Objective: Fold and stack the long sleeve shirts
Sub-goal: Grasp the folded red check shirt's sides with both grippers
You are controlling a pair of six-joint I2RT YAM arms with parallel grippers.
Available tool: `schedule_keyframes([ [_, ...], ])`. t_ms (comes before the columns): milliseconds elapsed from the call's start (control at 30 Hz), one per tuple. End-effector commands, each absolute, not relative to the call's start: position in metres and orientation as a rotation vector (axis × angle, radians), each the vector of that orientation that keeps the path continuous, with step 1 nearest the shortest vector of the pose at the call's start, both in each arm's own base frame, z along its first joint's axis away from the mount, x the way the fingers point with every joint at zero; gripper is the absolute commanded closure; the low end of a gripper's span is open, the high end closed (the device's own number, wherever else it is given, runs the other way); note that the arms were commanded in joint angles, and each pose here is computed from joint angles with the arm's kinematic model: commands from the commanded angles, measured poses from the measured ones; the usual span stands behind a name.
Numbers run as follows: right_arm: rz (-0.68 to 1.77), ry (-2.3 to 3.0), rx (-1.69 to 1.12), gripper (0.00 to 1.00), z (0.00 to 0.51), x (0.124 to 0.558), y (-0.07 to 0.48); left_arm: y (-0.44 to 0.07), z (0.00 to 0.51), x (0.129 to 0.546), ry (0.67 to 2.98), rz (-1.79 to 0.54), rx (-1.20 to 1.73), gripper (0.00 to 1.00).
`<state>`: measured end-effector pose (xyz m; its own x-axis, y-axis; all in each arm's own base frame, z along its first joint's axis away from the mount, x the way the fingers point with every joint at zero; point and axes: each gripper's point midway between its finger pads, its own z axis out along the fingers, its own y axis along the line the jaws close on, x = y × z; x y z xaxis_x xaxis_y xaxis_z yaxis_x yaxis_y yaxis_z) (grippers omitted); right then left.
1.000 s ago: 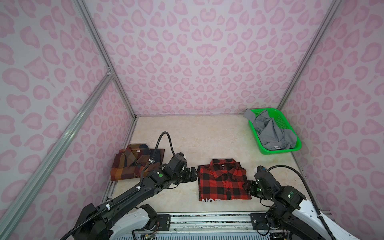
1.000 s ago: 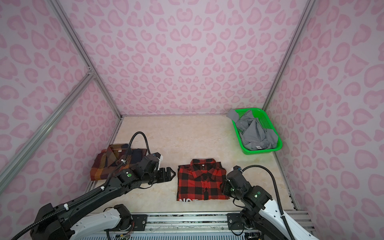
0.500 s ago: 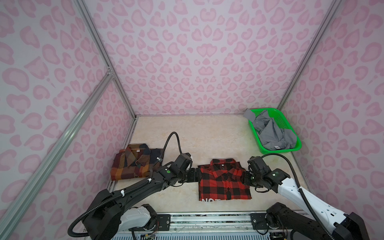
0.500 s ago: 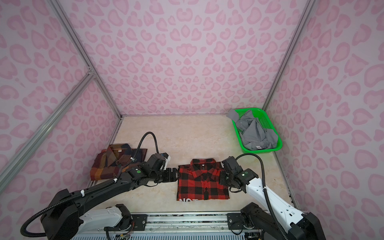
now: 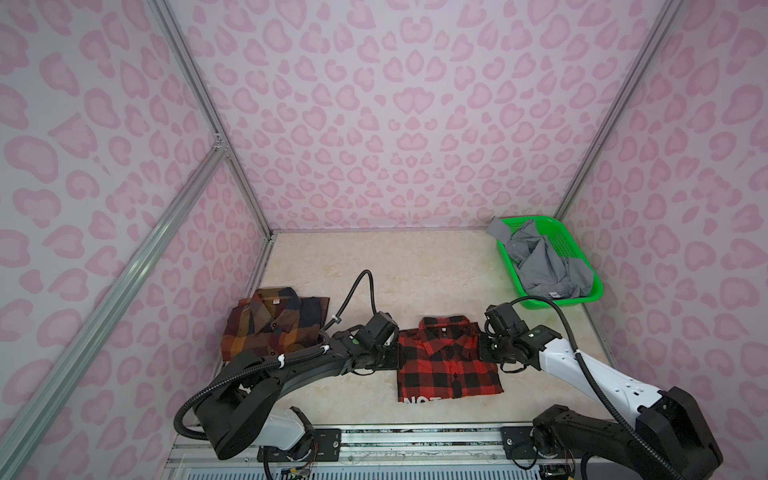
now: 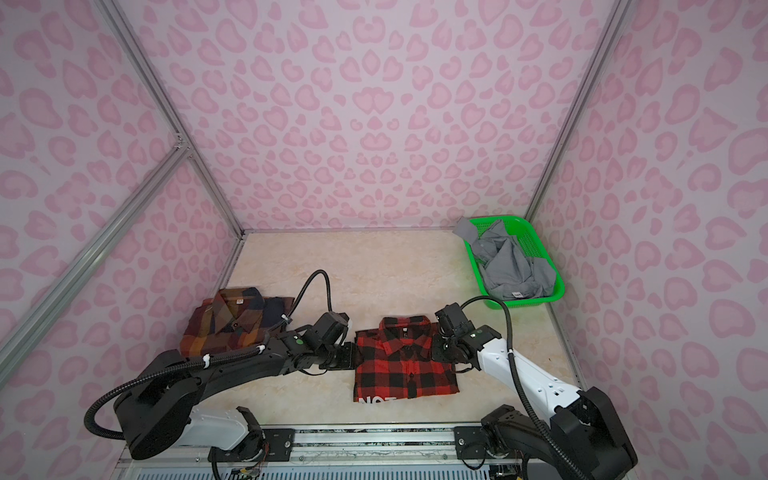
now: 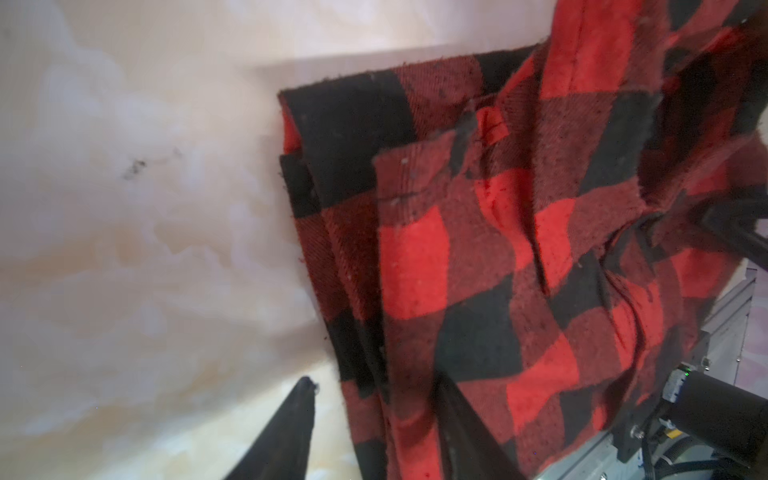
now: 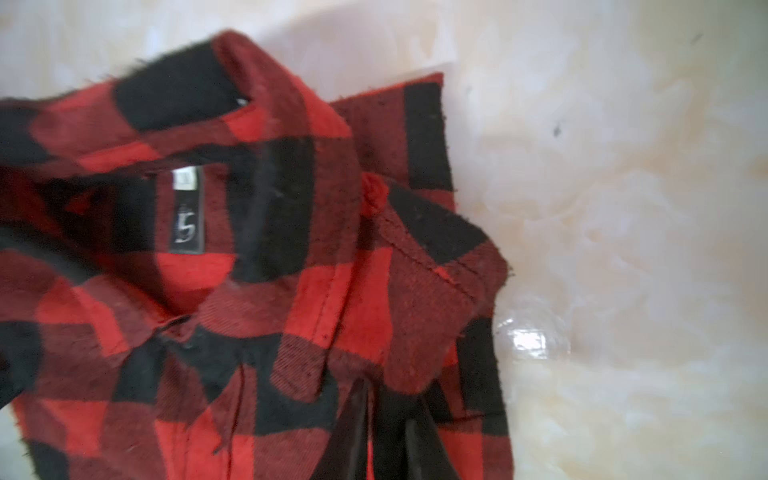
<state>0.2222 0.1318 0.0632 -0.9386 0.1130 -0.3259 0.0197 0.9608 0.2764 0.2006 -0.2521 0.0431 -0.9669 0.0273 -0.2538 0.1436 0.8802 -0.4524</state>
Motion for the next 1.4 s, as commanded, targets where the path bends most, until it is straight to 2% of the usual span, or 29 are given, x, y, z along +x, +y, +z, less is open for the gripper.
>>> schedule_keyframes([
  [0, 0.390, 2.753, 0.058, 0.82, 0.068, 0.224, 0.134, -0.256, 0.047, 0.212, 2.763, -0.690, 0.134, 0.74],
  [67, 0.327, 2.782, 0.083, 0.75, 0.063, 0.222, 0.126, -0.253, 0.047, 0.213, 2.763, -0.665, 0.125, 0.87],
  [133, 0.250, 2.815, 0.119, 0.59, 0.059, 0.218, 0.114, -0.245, 0.048, 0.214, 2.760, -0.623, 0.116, 0.88],
  [167, 0.225, 2.825, 0.132, 0.53, 0.058, 0.217, 0.110, -0.240, 0.051, 0.214, 2.752, -0.617, 0.108, 0.83],
  [200, 0.220, 2.826, 0.135, 0.50, 0.057, 0.217, 0.109, -0.238, 0.056, 0.213, 2.739, -0.628, 0.103, 0.73],
  [233, 0.222, 2.824, 0.137, 0.48, 0.056, 0.216, 0.109, -0.237, 0.061, 0.213, 2.725, -0.640, 0.091, 0.59],
  [267, 0.229, 2.817, 0.147, 0.46, 0.058, 0.217, 0.109, -0.238, 0.068, 0.212, 2.708, -0.667, 0.090, 0.40],
  [300, 0.241, 2.806, 0.142, 0.44, 0.059, 0.217, 0.110, -0.238, 0.075, 0.209, 2.692, -0.700, 0.089, 0.26],
  [433, 0.197, 2.776, 0.175, 0.38, 0.061, 0.218, 0.101, -0.237, 0.089, 0.200, 2.669, -0.754, 0.085, 0.12],
  [467, 0.196, 2.768, 0.186, 0.37, 0.058, 0.219, 0.100, -0.239, 0.087, 0.195, 2.680, -0.776, 0.092, 0.04],
  [533, 0.217, 2.772, 0.185, 0.35, 0.053, 0.219, 0.103, -0.242, 0.079, 0.187, 2.711, -0.775, 0.098, 0.00],
  [900, 0.334, 2.867, 0.147, 0.35, 0.022, 0.208, 0.119, -0.258, 0.021, 0.162, 2.852, -0.632, 0.139, 0.01],
  [1033, 0.357, 2.886, 0.147, 0.38, 0.015, 0.203, 0.122, -0.260, 0.005, 0.162, 2.875, -0.600, 0.127, 0.08],
  [1133, 0.401, 2.900, 0.141, 0.43, 0.009, 0.198, 0.128, -0.263, -0.004, 0.163, 2.886, -0.599, 0.113, 0.25],
  [1233, 0.415, 2.914, 0.135, 0.47, 0.002, 0.194, 0.132, -0.266, -0.012, 0.161, 2.901, -0.613, 0.106, 0.45],
  [1333, 0.424, 2.930, 0.110, 0.57, -0.003, 0.189, 0.140, -0.264, -0.020, 0.161, 2.912, -0.591, 0.100, 0.79],
  [1367, 0.428, 2.928, 0.100, 0.64, -0.004, 0.189, 0.143, -0.264, -0.022, 0.161, 2.912, -0.588, 0.096, 0.88],
])
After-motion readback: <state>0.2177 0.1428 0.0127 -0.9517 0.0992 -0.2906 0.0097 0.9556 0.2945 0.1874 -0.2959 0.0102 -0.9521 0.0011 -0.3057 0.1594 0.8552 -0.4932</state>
